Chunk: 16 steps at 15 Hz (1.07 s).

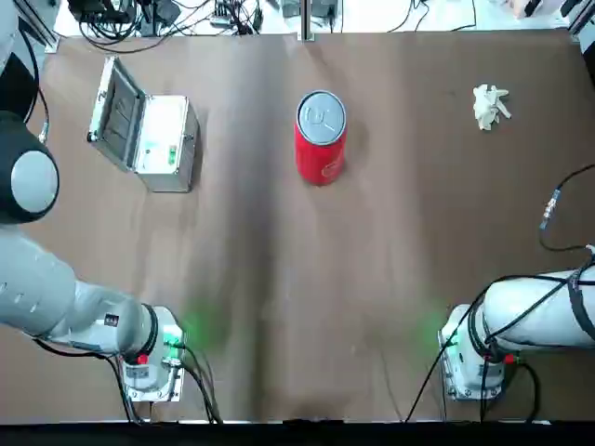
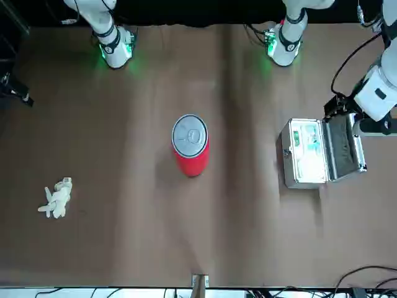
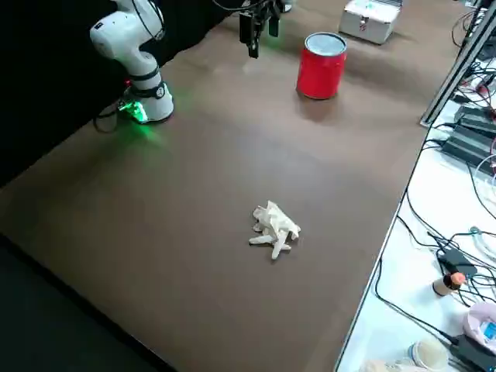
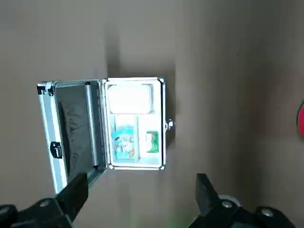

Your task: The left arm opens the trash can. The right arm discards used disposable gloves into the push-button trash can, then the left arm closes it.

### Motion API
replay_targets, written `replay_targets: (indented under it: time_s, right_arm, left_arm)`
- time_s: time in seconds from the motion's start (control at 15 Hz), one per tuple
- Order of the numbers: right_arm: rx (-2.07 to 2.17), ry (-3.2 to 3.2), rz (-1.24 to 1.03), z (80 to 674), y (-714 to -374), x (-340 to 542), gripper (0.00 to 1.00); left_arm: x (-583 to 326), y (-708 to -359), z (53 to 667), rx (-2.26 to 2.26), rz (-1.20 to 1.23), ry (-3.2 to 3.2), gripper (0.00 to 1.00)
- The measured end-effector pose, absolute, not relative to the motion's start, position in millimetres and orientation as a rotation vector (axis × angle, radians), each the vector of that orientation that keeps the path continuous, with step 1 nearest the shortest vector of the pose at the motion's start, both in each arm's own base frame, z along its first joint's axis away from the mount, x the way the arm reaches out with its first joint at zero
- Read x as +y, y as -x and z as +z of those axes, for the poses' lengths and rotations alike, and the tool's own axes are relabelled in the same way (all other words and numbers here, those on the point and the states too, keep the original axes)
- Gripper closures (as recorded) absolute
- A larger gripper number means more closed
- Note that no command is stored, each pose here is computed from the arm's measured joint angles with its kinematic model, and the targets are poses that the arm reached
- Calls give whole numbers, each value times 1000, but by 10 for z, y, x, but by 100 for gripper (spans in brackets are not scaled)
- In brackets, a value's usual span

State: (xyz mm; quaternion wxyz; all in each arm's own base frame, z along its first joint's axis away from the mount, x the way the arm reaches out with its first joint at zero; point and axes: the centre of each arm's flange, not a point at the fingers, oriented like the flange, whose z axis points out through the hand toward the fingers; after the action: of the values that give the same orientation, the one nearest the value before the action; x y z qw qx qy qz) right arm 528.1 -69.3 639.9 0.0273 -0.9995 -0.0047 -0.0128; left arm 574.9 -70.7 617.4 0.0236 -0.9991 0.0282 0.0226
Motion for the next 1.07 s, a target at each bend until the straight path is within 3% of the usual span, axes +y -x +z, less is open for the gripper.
replay_targets:
  time_s: [0.67,1.07]
  right_arm:
    - [-14,3089,-67,6435,-5293,-697,1]
    - [-16,3090,-93,6455,-5310,-689,1]
  left_arm:
    - [-818,-5755,6125,125,84,3090,0]
    - [-1513,-5818,5576,289,254,3110,0]
